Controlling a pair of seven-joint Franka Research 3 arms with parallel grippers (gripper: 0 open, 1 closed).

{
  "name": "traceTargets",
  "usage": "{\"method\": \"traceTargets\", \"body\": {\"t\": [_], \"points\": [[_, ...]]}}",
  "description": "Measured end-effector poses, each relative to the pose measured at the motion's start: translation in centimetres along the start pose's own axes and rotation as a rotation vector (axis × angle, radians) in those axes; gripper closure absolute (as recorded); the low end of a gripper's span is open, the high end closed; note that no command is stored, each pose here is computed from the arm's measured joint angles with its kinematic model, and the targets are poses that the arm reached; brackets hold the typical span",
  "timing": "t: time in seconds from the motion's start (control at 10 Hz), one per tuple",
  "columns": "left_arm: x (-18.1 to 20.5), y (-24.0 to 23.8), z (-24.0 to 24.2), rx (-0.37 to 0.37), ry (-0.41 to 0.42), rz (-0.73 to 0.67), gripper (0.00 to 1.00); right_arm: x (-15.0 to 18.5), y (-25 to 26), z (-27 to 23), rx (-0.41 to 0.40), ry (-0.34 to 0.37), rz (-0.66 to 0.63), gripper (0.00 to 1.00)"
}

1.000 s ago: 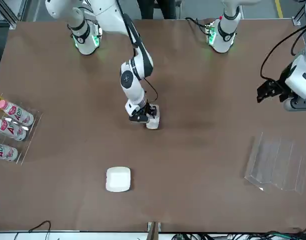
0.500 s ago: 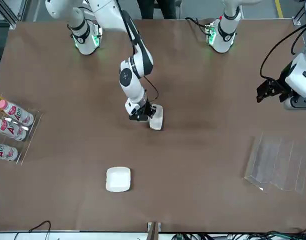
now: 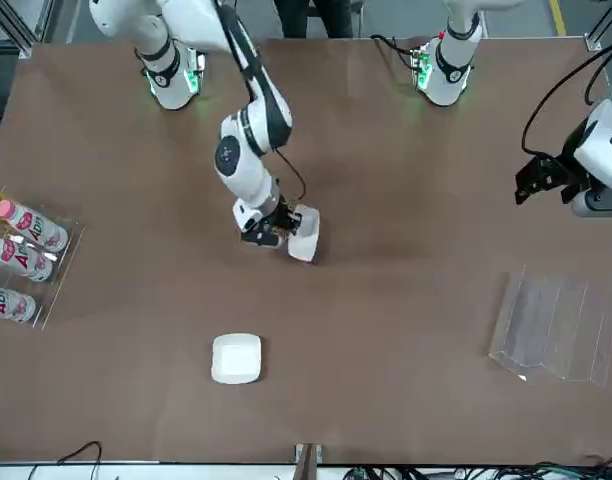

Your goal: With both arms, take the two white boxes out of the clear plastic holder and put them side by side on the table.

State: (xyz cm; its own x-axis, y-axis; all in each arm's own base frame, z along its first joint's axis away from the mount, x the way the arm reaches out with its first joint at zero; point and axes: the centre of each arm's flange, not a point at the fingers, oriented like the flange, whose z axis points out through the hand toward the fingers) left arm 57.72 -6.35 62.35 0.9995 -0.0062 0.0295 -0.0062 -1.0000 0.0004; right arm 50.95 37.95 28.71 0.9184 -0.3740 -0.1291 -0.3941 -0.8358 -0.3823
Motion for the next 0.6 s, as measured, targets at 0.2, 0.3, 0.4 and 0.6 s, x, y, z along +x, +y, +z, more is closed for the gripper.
{"method": "traceTargets", "body": {"t": [0.2,0.3,0.4,0.6], "points": [[0.0,0.0,-0.1,0.0,0.002,0.0,0.0,3.7,2.9,-6.2,0.062,0.015,0.212,0.98],[0.0,0.0,-0.2,0.0,0.005,-0.001,0.0,5.0,4.4,-8.2,0.082,0.029,0.276,0.98],[0.0,-0.1,-0.3,-0.001,0.006,-0.002,0.0,7.1,6.5,-9.8,0.094,0.053,0.338,0.98],[0.1,-0.6,-0.3,0.0,0.007,-0.01,0.0,12.9,12.4,-12.7,0.114,0.114,0.519,0.98]]}}
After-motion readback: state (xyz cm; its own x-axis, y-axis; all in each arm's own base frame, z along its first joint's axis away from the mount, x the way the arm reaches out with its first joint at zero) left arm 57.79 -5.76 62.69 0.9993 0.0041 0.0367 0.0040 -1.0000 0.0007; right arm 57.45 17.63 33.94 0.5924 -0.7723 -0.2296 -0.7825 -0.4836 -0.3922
